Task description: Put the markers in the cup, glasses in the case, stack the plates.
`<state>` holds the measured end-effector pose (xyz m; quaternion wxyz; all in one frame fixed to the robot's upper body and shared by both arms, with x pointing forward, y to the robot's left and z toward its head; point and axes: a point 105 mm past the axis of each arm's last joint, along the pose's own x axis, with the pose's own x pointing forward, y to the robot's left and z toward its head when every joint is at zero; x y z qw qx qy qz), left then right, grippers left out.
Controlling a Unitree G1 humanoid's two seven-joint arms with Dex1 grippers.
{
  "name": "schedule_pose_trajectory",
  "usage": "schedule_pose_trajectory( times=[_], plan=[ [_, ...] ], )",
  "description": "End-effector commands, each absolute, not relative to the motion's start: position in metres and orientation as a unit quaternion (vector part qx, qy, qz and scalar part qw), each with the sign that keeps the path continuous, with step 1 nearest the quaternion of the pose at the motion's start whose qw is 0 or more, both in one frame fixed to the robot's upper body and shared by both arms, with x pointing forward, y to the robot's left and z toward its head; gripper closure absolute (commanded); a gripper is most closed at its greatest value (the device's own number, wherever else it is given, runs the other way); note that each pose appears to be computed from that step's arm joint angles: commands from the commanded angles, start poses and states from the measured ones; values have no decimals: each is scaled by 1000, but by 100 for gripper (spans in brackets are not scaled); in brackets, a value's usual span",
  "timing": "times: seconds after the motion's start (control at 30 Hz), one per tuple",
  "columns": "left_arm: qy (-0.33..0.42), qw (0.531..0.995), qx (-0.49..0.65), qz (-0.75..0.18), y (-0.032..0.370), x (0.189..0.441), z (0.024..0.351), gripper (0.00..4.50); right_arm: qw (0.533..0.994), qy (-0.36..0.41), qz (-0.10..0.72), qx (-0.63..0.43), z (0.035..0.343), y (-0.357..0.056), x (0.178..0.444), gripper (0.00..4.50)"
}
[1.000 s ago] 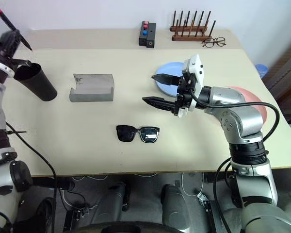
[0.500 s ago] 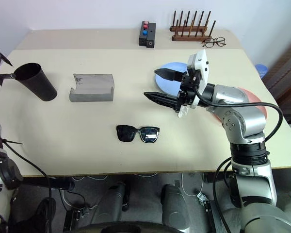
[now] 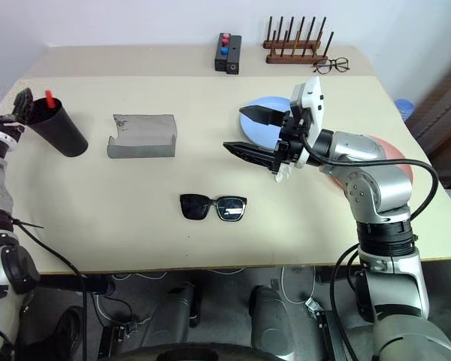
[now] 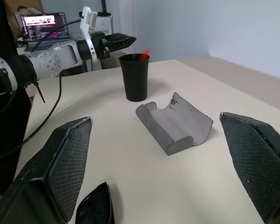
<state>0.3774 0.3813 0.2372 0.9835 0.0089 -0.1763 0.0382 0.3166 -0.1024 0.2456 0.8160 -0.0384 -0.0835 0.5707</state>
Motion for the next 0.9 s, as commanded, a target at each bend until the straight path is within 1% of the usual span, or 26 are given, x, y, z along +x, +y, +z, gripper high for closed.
schedule_pose_trajectory(
  times=[0.03,0.17,0.23,0.33,0.4,0.47,0.57,0.63,0.73,0.8,0.9],
  plan=[
    [-204,978,20,37,381,376,257,3,811,-108,572,-53,256,-101,310,0],
    [-189,982,28,-4,365,381,264,3,813,-106,570,-52,256,-102,311,0],
    [-184,979,14,-84,336,382,274,3,814,-104,568,-53,255,-103,312,0],
    [-173,963,5,-208,287,377,290,3,816,-98,567,-55,253,-105,314,0],
    [-150,947,24,-281,259,373,292,3,818,-88,566,-61,250,-108,316,0],
    [-95,925,73,-360,231,371,277,3,823,-61,558,-85,239,-120,319,0],
    [-18,895,144,-421,216,371,250,3,832,-38,542,-110,231,-140,322,0],
    [19,881,170,-441,212,377,236,3,842,-30,525,-118,230,-154,324,0],
    [51,866,205,-453,210,387,219,3,852,-28,507,-128,229,-166,324,0],
    [62,859,218,-460,209,392,210,3,856,-31,500,-125,230,-169,323,0],
    [87,839,250,-476,204,398,189,3,860,-32,493,-124,229,-170,316,0]
  ],
)
